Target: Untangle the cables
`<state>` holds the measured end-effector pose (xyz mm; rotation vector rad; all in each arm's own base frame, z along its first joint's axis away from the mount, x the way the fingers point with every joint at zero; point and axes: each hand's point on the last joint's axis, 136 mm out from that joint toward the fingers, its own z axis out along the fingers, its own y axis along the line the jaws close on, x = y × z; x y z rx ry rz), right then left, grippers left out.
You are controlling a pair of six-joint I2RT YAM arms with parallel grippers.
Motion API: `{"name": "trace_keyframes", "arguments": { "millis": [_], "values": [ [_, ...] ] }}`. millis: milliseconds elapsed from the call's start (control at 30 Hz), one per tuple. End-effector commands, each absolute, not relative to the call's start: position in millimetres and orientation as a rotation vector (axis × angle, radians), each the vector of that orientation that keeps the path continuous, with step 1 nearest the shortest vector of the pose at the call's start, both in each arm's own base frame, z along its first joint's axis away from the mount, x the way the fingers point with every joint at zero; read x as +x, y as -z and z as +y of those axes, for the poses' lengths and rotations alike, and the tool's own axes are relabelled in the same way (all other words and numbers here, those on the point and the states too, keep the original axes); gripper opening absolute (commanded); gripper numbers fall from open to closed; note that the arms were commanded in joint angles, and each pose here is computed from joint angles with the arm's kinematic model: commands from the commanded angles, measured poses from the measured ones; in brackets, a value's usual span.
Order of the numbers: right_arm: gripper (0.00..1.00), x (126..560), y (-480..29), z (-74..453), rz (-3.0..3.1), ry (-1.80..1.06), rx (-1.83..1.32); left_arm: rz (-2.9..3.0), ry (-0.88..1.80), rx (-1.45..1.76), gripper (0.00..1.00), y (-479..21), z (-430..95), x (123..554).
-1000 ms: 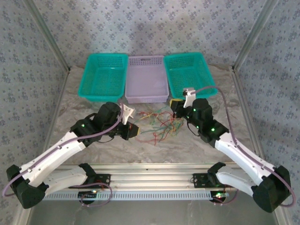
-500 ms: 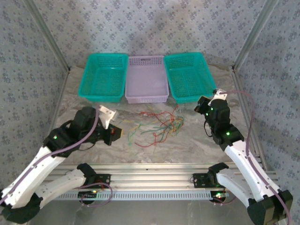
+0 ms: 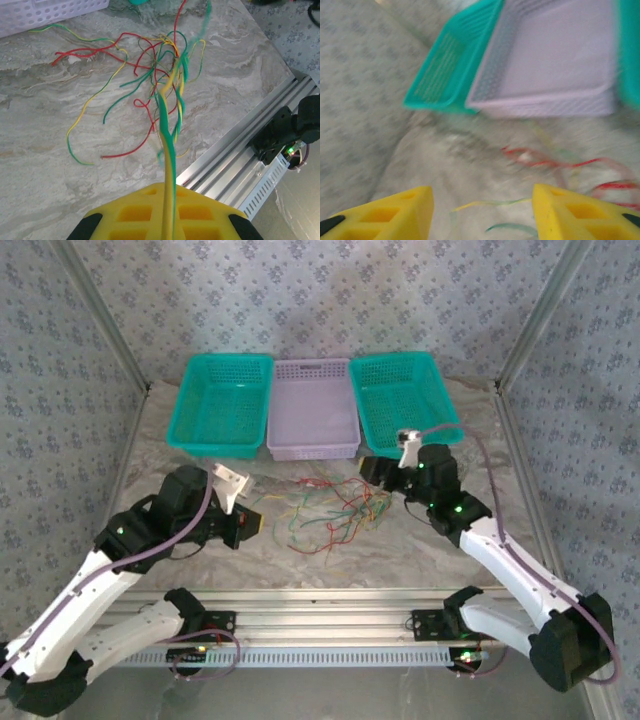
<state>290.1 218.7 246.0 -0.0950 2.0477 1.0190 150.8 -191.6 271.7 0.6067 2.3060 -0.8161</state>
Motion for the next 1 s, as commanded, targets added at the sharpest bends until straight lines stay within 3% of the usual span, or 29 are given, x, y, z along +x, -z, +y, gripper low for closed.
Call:
{"name": "trace_keyframes", "arguments": {
  "millis": [0, 333, 633, 967],
  "values": [
    [0.59, 271.2, -278.4, 253.5, 1.971, -1.245, -0.18, 2.211, 0.857, 0.632, 0.0, -289.4, -202.8, 159.6],
    [0.75, 256.4, -267.5, 294.1, 2.051, -1.431, -0.101, 2.202, 0.84, 0.641, 0.0, -283.9, -218.1, 177.1],
    [0.8, 256.7, -280.0, 219.9, 2.072, -0.946, -0.008, 2.157, 0.711, 0.554, 0.0, -283.4, -211.6, 201.2],
    [0.82, 249.9, -252.3, 251.8, 2.1, -1.252, 0.093, 2.123, 0.728, 0.545, 0.0, -287.2, -227.9, 212.6]
  ]
}}
